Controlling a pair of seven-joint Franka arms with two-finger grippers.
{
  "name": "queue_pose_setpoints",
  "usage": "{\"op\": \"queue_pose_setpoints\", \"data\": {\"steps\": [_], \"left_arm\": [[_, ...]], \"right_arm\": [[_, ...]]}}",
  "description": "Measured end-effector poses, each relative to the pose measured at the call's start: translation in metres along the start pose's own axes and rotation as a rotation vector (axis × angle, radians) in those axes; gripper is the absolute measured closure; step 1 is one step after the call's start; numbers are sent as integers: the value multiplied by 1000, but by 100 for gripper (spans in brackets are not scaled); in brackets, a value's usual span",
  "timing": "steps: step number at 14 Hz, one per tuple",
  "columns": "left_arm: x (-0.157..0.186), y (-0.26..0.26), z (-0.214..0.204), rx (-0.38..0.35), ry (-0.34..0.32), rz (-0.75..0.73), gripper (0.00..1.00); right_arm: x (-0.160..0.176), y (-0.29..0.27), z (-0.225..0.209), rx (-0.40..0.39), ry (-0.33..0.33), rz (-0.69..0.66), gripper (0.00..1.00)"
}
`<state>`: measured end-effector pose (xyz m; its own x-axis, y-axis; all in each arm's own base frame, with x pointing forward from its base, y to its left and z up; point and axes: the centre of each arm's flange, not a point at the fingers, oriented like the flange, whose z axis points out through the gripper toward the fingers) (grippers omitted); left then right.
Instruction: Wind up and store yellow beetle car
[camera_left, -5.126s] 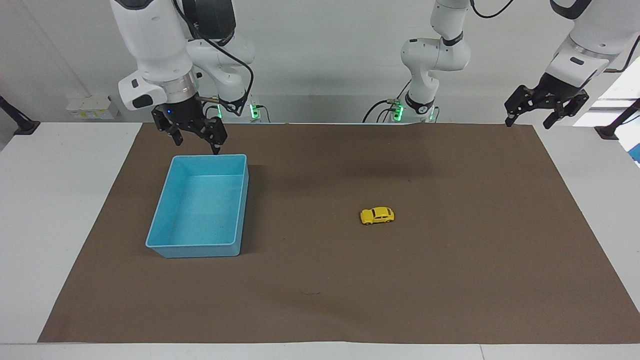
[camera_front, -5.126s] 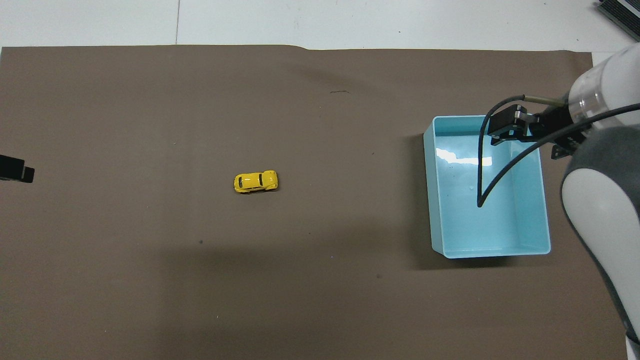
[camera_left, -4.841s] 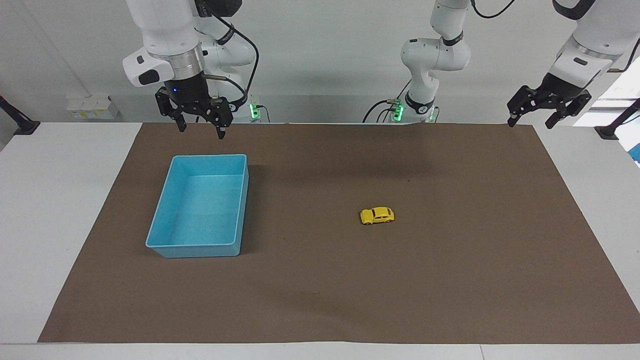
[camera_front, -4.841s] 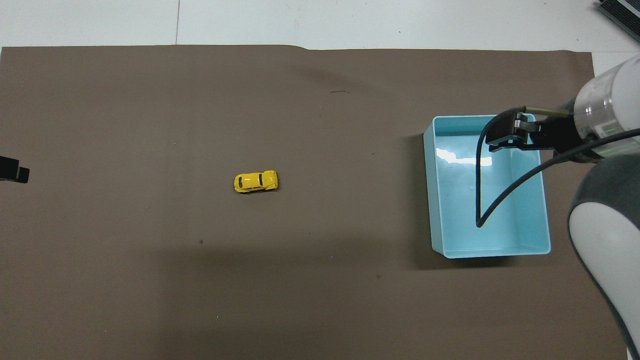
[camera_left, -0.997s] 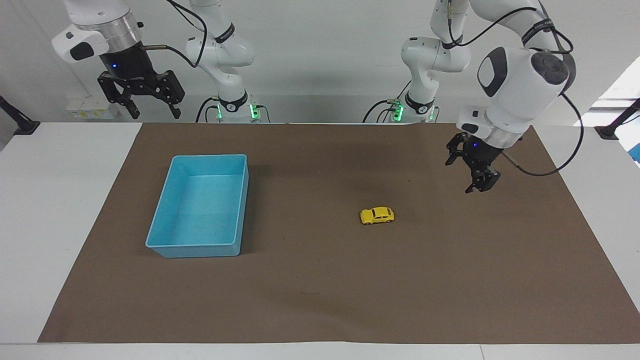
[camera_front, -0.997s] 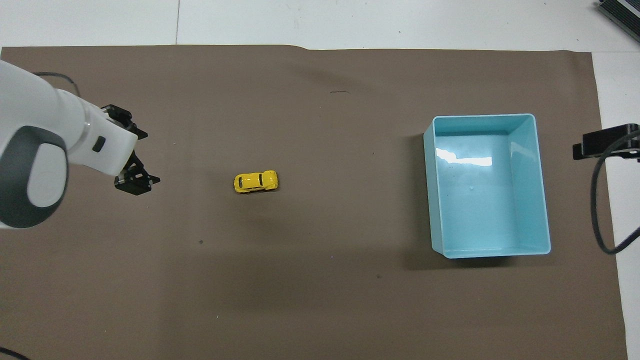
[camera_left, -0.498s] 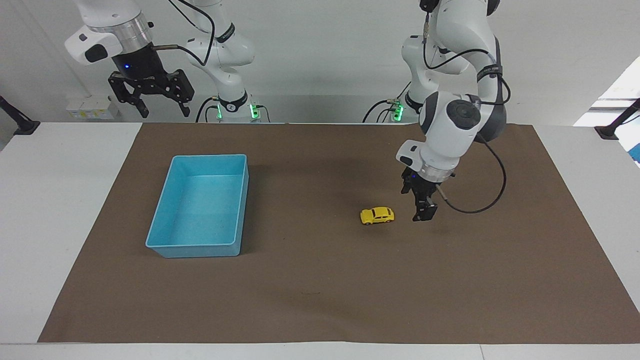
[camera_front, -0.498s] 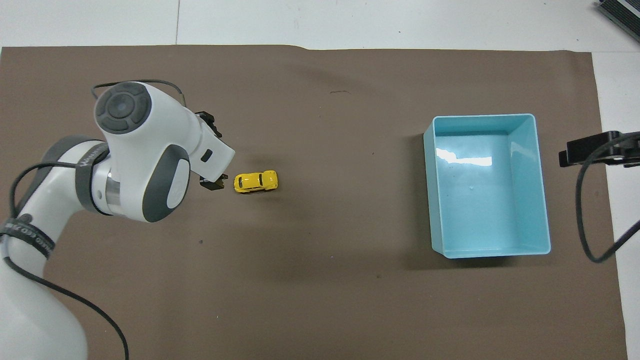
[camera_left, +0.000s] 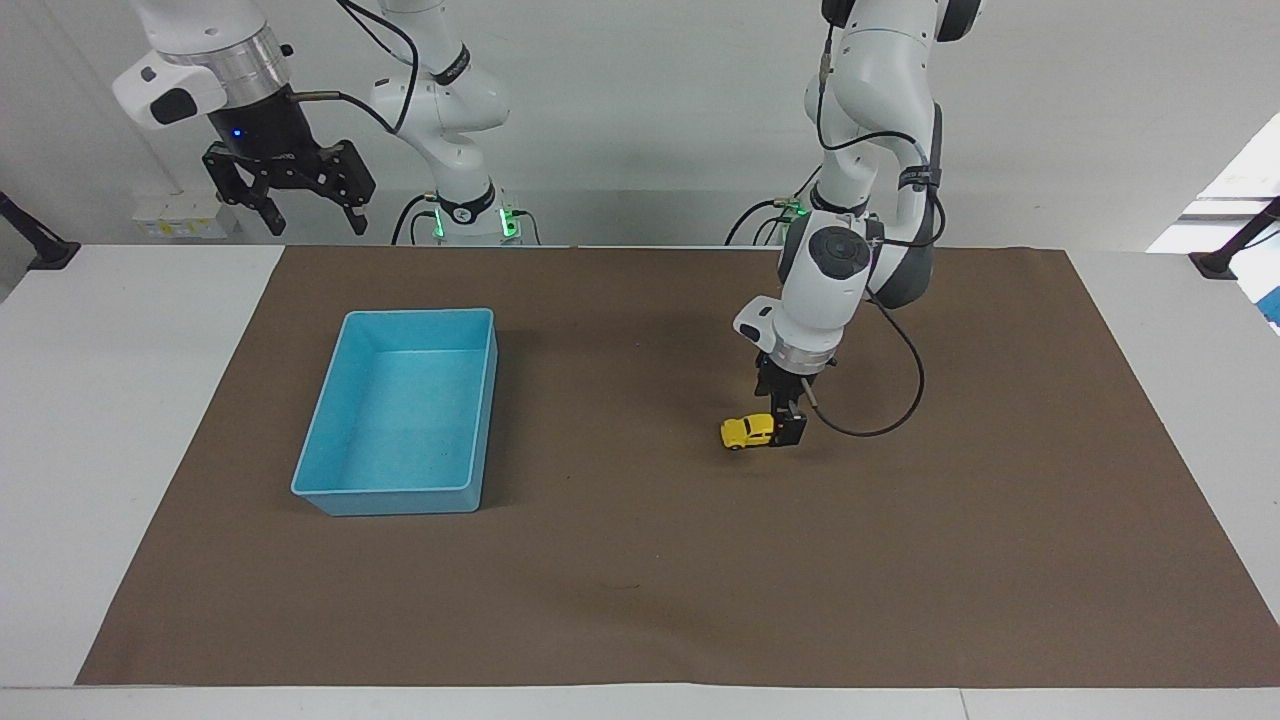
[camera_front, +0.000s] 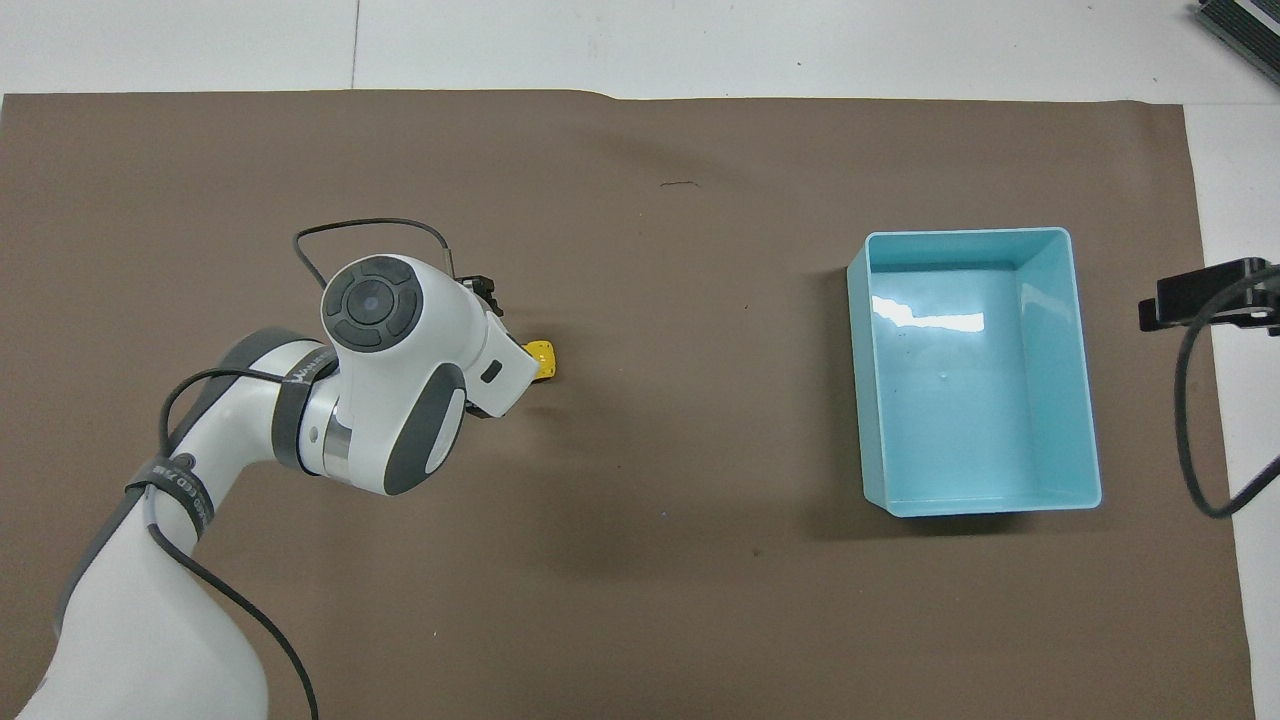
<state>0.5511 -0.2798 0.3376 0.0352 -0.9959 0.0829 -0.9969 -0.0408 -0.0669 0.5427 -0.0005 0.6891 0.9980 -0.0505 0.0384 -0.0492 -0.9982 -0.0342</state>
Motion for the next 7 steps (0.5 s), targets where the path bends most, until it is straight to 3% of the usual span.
{"op": "queue_pose_setpoints", "data": {"steps": [4,7], "left_arm": [[3,5,20,10,-3,-47,0],[14,13,23,5,-8,-110,34]], "right_arm": [[0,1,0,0,0,1,0],[0,1,0,0,0,1,0]]}}
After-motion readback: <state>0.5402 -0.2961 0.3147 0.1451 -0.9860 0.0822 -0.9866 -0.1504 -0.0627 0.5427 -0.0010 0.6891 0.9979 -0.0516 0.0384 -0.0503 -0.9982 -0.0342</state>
